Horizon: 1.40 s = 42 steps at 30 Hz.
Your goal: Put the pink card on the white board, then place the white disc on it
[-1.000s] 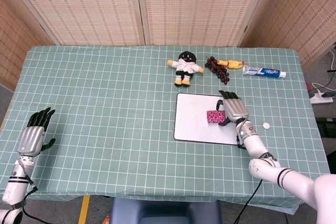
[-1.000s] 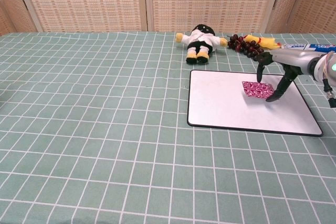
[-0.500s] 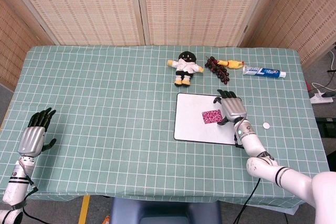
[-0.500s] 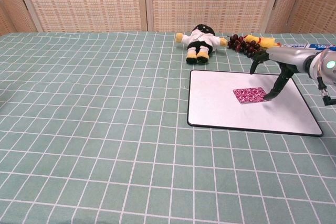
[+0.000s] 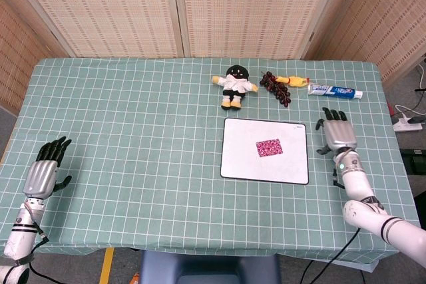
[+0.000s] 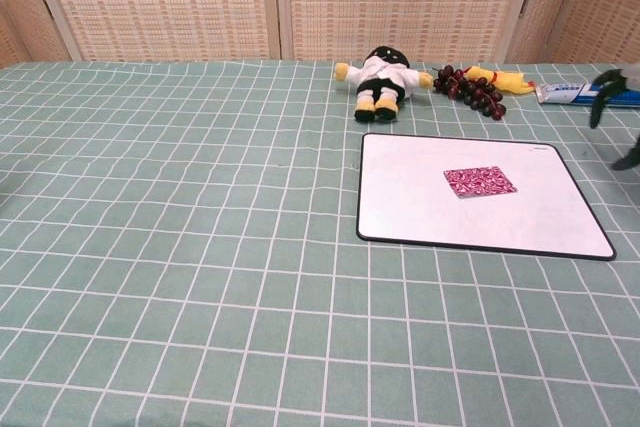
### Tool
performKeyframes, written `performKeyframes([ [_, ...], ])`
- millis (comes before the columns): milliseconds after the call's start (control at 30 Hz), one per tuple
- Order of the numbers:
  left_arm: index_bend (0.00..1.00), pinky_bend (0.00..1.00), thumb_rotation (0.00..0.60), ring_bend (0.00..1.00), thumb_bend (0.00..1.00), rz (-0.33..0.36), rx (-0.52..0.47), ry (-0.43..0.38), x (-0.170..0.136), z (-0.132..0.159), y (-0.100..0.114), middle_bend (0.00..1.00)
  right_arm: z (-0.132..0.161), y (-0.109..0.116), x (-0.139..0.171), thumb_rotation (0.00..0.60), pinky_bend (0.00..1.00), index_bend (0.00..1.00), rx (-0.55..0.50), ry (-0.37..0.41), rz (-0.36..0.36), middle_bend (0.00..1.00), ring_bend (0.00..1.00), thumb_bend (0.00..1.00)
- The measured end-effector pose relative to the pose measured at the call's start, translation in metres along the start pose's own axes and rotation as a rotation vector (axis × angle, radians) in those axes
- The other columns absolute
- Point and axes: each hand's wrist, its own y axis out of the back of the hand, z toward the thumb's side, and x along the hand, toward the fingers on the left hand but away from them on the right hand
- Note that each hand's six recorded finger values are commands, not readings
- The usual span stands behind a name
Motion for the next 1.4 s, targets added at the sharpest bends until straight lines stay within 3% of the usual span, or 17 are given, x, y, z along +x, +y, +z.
performKeyframes([
  [167, 0.00, 0.00, 0.600, 0.00, 0.22, -0.007, 0.013, -0.011, 0.002, 0.005, -0.003, 0.00, -0.041, -0.014, 0.002, 0.600, 0.00, 0.41, -0.055, -0.084, 0.057, 0.00, 0.00, 0.06],
  [400, 0.00, 0.00, 0.600, 0.00, 0.22, -0.010, 0.011, -0.010, 0.004, 0.006, -0.003, 0.00, -0.065, -0.027, 0.019, 0.600, 0.00, 0.42, -0.137, -0.099, 0.061, 0.00, 0.00, 0.12],
  [533, 0.00, 0.00, 0.600, 0.00, 0.22, -0.009, 0.006, -0.009, 0.004, 0.006, -0.003, 0.00, -0.067, -0.030, 0.023, 0.600, 0.00, 0.43, -0.123, -0.098, 0.066, 0.00, 0.00, 0.17],
  [1400, 0.00, 0.00, 0.600, 0.00, 0.22, -0.010, -0.015, -0.013, 0.004, 0.006, -0.001, 0.00, -0.061, -0.043, 0.016, 0.600, 0.00, 0.43, -0.014, -0.131, 0.104, 0.00, 0.00, 0.19],
])
